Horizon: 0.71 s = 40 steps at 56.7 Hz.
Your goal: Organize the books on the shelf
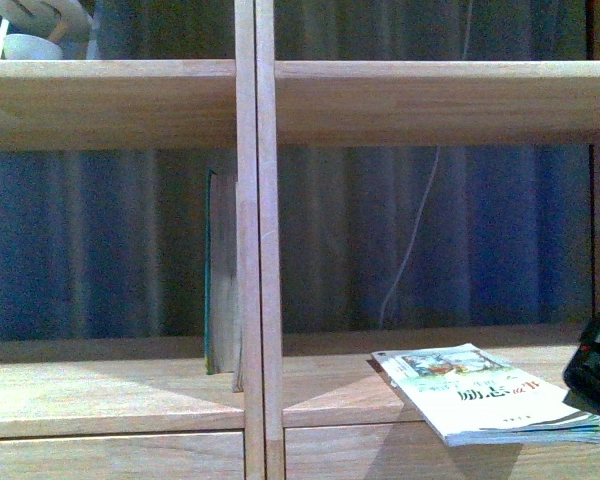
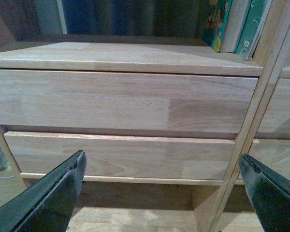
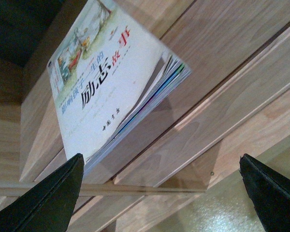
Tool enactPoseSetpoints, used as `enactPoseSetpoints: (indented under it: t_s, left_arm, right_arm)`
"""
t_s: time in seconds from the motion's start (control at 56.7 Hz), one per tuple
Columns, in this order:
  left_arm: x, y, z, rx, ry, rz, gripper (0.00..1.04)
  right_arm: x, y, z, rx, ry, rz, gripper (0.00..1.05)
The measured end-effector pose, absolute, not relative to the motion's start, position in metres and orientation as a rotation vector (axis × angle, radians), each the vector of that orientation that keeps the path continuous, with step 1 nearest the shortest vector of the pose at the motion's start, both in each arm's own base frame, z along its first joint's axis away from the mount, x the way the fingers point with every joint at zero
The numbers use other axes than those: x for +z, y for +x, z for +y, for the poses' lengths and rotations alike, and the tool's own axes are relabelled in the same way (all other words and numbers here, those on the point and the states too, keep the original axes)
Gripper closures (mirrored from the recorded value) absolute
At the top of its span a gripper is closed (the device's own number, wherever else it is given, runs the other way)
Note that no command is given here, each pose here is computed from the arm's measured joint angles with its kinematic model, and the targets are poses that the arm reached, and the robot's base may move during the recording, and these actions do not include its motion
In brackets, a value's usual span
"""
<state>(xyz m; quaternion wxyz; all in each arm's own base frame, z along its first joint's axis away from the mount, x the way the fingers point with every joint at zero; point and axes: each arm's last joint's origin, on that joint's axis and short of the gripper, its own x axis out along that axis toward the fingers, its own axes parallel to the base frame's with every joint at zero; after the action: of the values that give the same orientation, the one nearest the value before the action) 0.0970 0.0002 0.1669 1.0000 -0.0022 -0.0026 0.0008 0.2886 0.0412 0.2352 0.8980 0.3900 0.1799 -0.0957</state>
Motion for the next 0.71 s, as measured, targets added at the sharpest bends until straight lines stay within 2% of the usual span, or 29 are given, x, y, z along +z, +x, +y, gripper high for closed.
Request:
enactPoseSetpoints:
  t_s: [0.265, 0.706]
  left_arm:
    - [0.167, 0.097, 0.000, 0.002, -0.005, -0.005, 0.07]
    - [0.167, 0.097, 0.000, 0.002, -0.004, -0.005, 0.07]
  right_arm:
    - [0.223, 0.323, 0.066, -0.228, 0.929, 0.406, 0.07]
    - [0.218, 0.373, 0.078, -0.260, 1.074, 0.393, 0.07]
